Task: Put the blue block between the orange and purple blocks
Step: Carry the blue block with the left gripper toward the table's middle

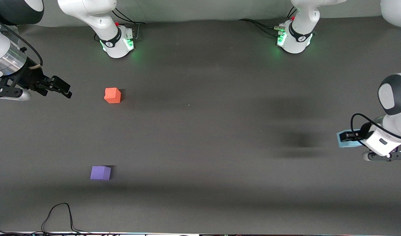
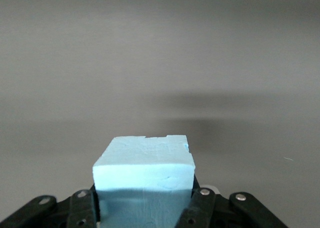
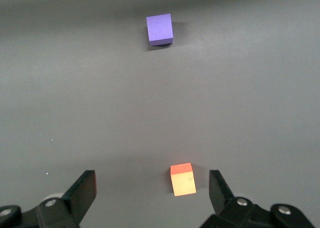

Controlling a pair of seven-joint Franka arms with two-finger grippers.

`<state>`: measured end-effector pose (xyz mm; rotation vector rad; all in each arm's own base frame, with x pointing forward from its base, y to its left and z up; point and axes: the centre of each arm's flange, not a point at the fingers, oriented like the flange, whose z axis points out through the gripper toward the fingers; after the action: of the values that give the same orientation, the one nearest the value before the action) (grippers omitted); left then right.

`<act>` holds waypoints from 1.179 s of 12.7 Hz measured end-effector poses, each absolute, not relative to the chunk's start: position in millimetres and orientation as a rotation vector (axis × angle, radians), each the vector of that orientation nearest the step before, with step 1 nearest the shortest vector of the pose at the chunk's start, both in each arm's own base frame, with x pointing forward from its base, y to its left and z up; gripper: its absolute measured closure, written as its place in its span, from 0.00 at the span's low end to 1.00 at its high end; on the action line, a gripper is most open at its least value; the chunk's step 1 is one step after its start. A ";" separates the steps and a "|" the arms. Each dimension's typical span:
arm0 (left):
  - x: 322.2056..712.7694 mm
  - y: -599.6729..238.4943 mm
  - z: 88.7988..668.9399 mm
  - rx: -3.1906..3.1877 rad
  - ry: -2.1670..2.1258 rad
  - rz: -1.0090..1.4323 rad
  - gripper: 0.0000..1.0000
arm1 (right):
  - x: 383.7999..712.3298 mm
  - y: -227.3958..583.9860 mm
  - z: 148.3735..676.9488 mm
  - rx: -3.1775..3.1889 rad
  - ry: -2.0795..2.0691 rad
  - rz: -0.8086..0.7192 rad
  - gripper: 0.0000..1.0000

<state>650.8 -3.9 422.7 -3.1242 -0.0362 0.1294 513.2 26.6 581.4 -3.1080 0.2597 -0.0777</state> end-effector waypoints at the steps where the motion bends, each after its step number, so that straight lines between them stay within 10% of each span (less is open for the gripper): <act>1: 649.8 -49.7 432.4 -3.119 -0.049 0.131 0.40 | 513.1 25.5 581.9 -3.107 0.263 -0.080 0.00; 9: 524.3 -465.5 382.4 -3.069 -0.190 0.092 0.40 | 510.6 30.5 589.7 -3.105 0.248 -0.116 0.00; 15: 438.2 -614.0 262.3 -3.146 -0.106 -0.008 0.41 | 511.9 33.6 580.6 -3.110 0.240 -0.087 0.00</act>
<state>438.2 -614.0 262.3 -3.1464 -0.1060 -0.0081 511.9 33.6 580.6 -3.1099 0.2396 -0.0866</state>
